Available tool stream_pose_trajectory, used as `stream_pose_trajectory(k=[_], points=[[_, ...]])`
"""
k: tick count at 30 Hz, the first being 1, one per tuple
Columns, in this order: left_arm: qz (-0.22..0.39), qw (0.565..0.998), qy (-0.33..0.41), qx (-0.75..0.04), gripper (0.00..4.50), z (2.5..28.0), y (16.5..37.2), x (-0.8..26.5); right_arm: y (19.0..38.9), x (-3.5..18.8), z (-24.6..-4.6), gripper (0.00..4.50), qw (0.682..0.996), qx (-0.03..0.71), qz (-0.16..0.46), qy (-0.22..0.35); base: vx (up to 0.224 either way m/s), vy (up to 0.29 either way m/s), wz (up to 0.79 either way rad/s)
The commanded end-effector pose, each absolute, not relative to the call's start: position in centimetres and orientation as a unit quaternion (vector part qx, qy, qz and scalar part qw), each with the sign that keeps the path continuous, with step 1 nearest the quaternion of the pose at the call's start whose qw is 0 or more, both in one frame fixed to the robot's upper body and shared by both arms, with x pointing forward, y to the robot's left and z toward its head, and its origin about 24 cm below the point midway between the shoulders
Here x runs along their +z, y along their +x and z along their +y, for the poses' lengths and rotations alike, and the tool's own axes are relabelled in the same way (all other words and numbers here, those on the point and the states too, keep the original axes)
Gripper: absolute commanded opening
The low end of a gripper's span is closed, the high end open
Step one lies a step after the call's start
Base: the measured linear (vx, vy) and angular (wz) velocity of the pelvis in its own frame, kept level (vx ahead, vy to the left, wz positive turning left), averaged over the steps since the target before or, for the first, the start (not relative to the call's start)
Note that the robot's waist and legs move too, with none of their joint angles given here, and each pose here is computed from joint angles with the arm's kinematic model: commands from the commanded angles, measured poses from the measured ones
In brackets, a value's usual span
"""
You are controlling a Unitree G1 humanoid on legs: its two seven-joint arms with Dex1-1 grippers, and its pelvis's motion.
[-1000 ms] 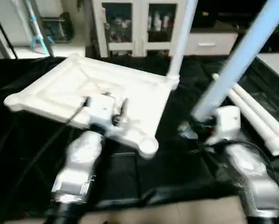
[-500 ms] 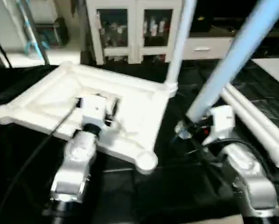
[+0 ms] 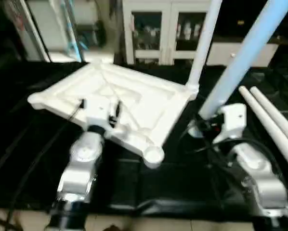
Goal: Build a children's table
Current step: Pick table leg
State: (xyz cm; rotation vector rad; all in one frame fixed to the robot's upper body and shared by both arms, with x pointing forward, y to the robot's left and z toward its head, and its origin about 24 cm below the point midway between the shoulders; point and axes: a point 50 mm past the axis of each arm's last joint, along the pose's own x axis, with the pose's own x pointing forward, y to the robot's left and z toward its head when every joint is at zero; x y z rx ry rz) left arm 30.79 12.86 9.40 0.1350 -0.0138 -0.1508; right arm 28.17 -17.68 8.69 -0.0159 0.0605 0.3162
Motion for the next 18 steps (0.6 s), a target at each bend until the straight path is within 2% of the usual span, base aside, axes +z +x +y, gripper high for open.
stream_pose_trajectory(k=[1,7,10,16,18], points=[[0.015,0.994,0.077,-0.072,3.12,13.5,30.9,8.8,28.5,9.3,-17.2,1.89,0.983,0.184,0.019,-0.007,-0.079,-0.058,0.09],[0.024,0.992,0.042,-0.115,3.12,13.0,30.8,8.4,28.7,9.6,-18.0,1.89,0.981,0.192,0.022,-0.013,-0.027,0.004,0.03],[0.022,0.993,0.041,-0.107,3.12,12.7,30.6,8.4,28.4,9.6,-18.1,1.89,0.982,0.188,0.026,-0.018,-0.02,0.065,0.03],[-0.012,0.995,0.055,-0.078,3.12,13.4,30.1,9.1,27.8,9.0,-17.3,1.89,0.979,0.201,0.032,0.001,-0.007,0.028,0.01],[-0.005,0.993,0.039,-0.114,3.12,13.4,29.9,8.7,27.5,8.7,-17.0,1.89,0.977,0.211,0.037,0.012,0.0,0.0,0.0]])
